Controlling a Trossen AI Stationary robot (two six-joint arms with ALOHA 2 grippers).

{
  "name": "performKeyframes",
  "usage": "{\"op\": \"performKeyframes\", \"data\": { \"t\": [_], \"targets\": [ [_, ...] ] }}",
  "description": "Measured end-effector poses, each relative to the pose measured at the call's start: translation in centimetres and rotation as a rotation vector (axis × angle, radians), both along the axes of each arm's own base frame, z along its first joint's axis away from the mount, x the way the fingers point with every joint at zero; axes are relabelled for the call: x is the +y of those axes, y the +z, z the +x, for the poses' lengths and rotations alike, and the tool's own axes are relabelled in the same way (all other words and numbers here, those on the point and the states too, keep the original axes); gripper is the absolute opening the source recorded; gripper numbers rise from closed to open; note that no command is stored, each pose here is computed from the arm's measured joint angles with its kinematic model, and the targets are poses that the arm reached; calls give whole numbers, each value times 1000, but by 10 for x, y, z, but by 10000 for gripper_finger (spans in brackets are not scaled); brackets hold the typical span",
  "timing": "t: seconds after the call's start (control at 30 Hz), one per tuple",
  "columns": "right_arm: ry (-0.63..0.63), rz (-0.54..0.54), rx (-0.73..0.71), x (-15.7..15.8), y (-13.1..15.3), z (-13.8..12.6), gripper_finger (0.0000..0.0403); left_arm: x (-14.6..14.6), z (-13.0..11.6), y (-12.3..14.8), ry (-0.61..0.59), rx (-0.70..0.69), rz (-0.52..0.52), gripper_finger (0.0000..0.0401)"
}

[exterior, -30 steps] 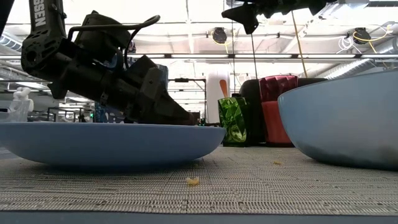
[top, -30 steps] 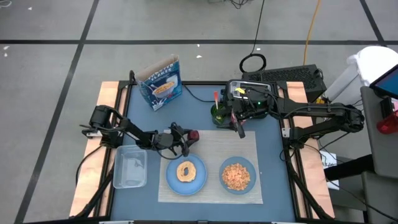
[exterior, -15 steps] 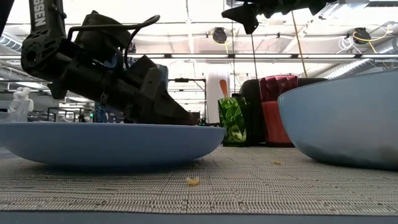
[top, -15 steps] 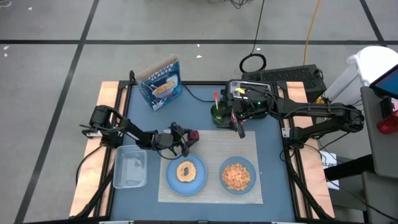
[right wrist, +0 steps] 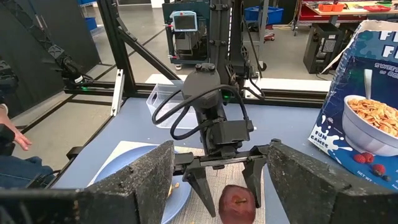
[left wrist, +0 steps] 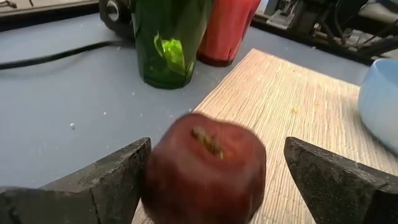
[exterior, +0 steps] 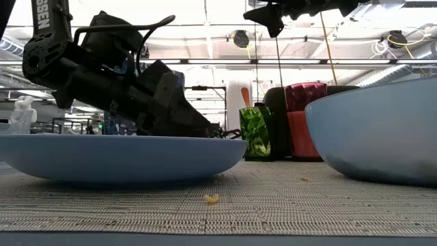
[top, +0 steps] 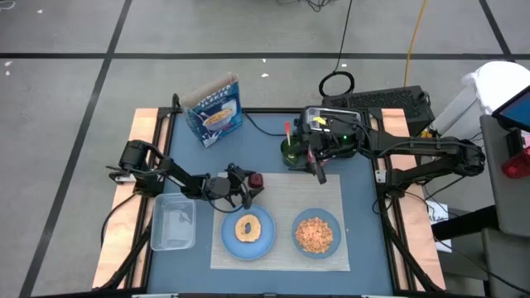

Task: Arrange a breakfast setting
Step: Put the red apple on the gray placemat, then put the orange spoon on the gray placemat

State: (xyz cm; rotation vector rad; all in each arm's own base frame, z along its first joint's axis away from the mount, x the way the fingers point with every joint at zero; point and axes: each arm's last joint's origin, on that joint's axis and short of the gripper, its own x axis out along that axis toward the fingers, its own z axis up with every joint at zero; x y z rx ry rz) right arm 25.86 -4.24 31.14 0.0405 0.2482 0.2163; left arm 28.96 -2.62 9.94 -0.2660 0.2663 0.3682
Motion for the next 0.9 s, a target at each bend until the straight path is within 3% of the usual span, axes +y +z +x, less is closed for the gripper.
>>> {"op": "performKeyframes", "data": {
  "t": [0.53,0.9],
  "targets": [
    [0,0,0,0,0,0,247,2,3,12,-10,-99,66,372],
    [0,0,0,0,0,0,247,4,6,29,6,-282,44,372]
  ]
}}
